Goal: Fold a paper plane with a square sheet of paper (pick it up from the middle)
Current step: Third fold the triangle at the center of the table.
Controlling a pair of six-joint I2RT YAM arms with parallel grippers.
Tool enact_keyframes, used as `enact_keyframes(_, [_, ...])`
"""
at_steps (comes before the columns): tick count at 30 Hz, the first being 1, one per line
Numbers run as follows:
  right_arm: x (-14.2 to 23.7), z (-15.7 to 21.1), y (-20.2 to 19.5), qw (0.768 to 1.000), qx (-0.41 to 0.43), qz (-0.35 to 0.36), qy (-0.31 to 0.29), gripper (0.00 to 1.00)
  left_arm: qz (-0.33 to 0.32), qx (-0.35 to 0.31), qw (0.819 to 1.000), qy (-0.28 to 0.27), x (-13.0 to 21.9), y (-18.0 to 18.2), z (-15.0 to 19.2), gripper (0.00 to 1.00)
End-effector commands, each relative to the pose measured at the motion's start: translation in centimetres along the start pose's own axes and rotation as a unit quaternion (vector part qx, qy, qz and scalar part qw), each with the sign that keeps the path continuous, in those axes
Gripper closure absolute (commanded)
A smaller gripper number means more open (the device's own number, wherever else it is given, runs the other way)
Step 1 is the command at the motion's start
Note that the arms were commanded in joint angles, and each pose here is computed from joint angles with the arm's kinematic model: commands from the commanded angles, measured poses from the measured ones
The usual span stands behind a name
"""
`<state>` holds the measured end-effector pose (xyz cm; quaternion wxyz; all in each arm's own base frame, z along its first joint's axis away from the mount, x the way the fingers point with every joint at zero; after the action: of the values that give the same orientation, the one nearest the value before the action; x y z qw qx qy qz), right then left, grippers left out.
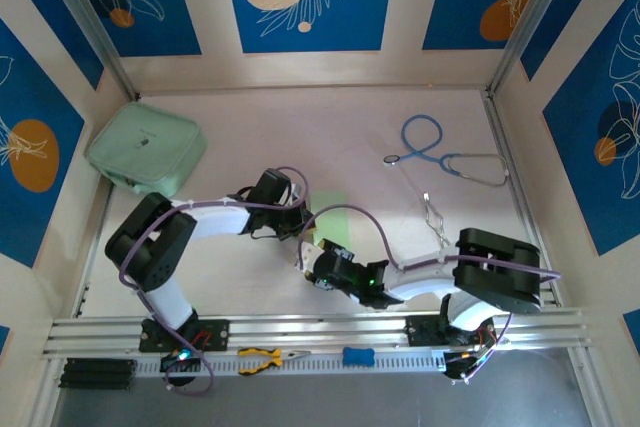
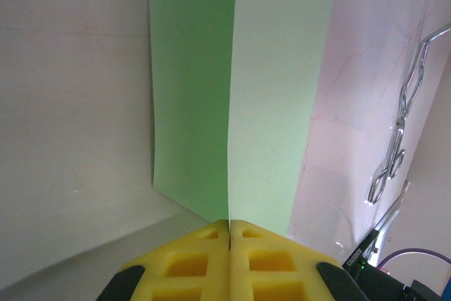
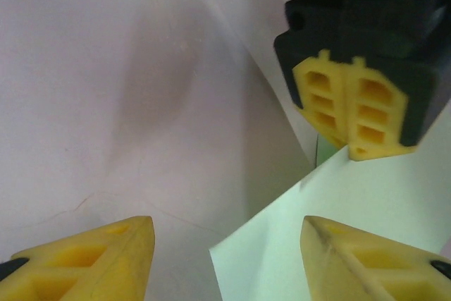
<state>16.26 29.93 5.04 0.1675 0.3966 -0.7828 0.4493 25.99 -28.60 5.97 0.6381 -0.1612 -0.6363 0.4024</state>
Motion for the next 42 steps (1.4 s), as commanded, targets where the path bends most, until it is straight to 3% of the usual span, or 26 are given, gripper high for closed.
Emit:
enact_keyframes(1, [-0.1,-1.4,-0.8,0.999,0.004,0.036,-0.023,0.42,0.021,0.004,1.0,-0.004,0.8,-0.8,-0.1,1.0])
enact_keyframes(8, [-0.1,-0.8,-2.0,0.996,0.01,0.086,-0.011,0.44,0.024,0.006,1.0,-0.004,0.8,-0.8,-0.1,1.0])
enact_keyframes(18, [0.8,0.4,-1.7,0.998,-0.025,0.061,0.002,0.56,0.023,0.003,1.0,-0.003,0.8,-0.9,-0.2,1.0])
enact_keyframes(42, [1.8,0.8,-2.6,0.994,-0.101,0.03,-0.029,0.88,0.022,0.006,1.0,-0.003,0.6,-0.5,-0.3,1.0])
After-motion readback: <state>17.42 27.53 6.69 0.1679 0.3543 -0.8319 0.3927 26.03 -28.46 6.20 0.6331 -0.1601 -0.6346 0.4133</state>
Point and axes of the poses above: each hand's point on the last joint's axis, 136 mm out from that joint toward the fingers, its own x axis back along the fingers, its own y axis along the line the jaws close on, z = x × y, the point moved 2 cm from there along x, back along the fingers, and after that the axes turned 13 degrees about x, right-handed, at the moved point
